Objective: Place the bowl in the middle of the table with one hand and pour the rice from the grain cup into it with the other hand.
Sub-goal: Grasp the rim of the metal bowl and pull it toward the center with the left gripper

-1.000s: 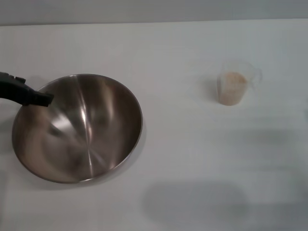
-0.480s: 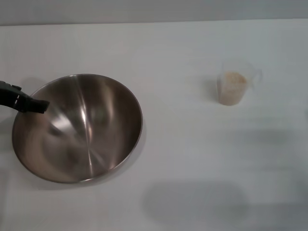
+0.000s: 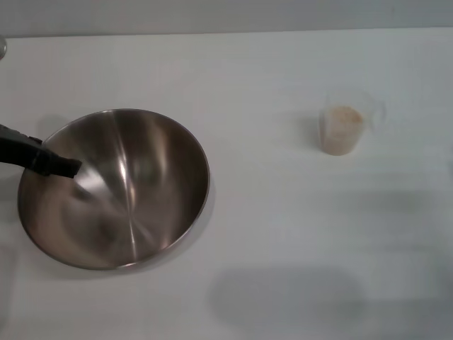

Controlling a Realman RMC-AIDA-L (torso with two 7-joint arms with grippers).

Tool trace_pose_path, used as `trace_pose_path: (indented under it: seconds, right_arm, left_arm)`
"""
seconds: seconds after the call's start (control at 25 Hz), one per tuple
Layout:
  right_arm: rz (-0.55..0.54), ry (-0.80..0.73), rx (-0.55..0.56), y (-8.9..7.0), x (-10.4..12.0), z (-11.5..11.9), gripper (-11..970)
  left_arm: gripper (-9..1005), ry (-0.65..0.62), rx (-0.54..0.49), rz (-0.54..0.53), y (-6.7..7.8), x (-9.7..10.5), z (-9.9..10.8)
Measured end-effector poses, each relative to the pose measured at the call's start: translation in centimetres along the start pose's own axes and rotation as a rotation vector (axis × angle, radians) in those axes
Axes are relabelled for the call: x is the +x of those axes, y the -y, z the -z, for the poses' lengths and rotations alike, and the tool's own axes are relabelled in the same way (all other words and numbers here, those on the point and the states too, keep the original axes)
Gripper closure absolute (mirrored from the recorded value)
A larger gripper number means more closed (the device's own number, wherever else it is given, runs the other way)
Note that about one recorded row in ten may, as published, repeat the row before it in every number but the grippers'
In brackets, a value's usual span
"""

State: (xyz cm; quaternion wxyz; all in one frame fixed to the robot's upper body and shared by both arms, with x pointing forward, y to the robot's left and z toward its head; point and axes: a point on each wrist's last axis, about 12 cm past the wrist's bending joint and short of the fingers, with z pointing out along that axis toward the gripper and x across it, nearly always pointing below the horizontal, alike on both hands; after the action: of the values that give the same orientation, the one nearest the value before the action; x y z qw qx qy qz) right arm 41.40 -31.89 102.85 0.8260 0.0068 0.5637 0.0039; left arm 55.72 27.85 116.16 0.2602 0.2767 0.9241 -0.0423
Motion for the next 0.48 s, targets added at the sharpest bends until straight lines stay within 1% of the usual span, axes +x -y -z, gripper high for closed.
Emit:
trace_pose_path:
  seconds: [0.32,0.48]
  right_arm:
    - [0.000,0.000,-0.001,0.00,0.00,-0.03,275]
    - [0.000,0.001,-0.001,-0.01,0.00,-0.05,275]
  left_arm:
    - [208,-0.009,-0.031,-0.006,0.09,-0.34,-0.24]
    - [380,-0.009,-0.031,-0.021,0.22,-0.51,-0.22]
